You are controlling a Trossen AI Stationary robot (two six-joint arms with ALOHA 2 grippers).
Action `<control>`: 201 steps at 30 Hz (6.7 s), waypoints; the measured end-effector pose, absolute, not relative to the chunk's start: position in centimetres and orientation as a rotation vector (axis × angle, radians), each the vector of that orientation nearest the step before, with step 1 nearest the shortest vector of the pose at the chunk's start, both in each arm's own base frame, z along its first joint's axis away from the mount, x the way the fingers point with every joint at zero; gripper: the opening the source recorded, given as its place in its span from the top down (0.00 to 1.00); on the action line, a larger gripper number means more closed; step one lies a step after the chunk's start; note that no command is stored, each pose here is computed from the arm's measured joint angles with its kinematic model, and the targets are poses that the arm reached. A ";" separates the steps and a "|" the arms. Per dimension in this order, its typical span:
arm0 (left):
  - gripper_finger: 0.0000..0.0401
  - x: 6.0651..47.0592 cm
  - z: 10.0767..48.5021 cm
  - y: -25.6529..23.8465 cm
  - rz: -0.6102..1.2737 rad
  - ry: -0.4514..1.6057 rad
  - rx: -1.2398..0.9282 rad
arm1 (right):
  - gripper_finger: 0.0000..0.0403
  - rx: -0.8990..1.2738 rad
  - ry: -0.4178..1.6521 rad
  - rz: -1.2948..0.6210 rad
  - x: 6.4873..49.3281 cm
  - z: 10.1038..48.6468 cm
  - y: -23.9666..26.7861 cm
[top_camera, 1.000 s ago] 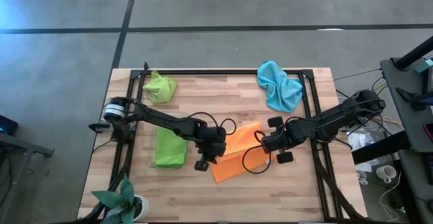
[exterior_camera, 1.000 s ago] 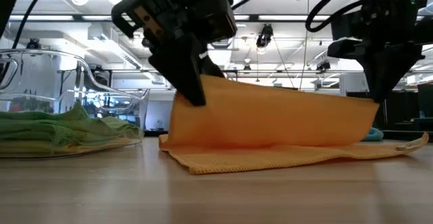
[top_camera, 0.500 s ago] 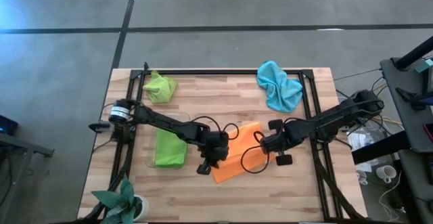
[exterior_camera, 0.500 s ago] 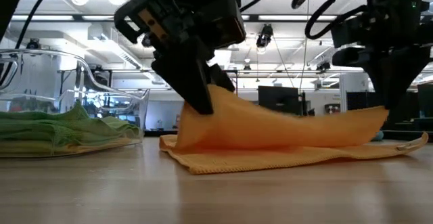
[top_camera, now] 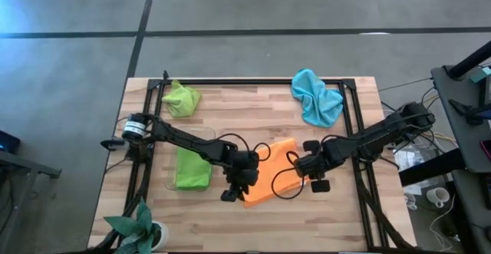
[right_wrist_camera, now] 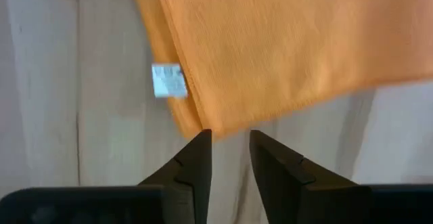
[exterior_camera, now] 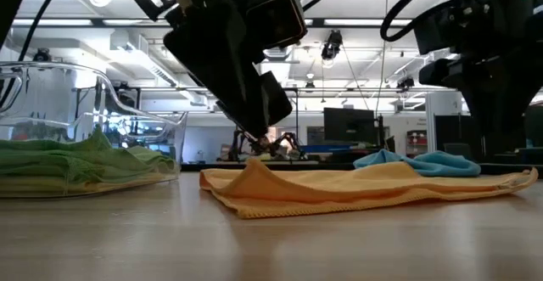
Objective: Fold microfiber towels
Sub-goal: Fold the orange microfiber towel on the table
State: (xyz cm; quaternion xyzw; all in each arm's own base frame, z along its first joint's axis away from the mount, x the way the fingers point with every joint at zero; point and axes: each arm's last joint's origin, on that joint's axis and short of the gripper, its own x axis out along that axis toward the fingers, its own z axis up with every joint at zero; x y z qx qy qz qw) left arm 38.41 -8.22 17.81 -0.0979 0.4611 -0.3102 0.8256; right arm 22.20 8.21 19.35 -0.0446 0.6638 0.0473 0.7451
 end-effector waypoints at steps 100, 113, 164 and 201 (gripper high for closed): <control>0.99 37.5 16.6 -14.1 -0.555 0.874 0.045 | 0.96 -0.284 1.609 0.142 22.1 17.8 12.2; 0.74 36.6 17.0 -13.1 -0.507 1.030 0.024 | 0.78 -0.287 1.631 0.064 21.9 18.2 12.0; 0.72 35.4 14.3 -7.3 -0.101 0.926 -0.040 | 0.83 -0.066 0.922 -0.178 30.0 17.5 0.3; 0.72 37.3 15.4 -0.3 0.149 0.751 -0.063 | 0.83 0.005 1.062 -0.089 29.4 13.5 8.4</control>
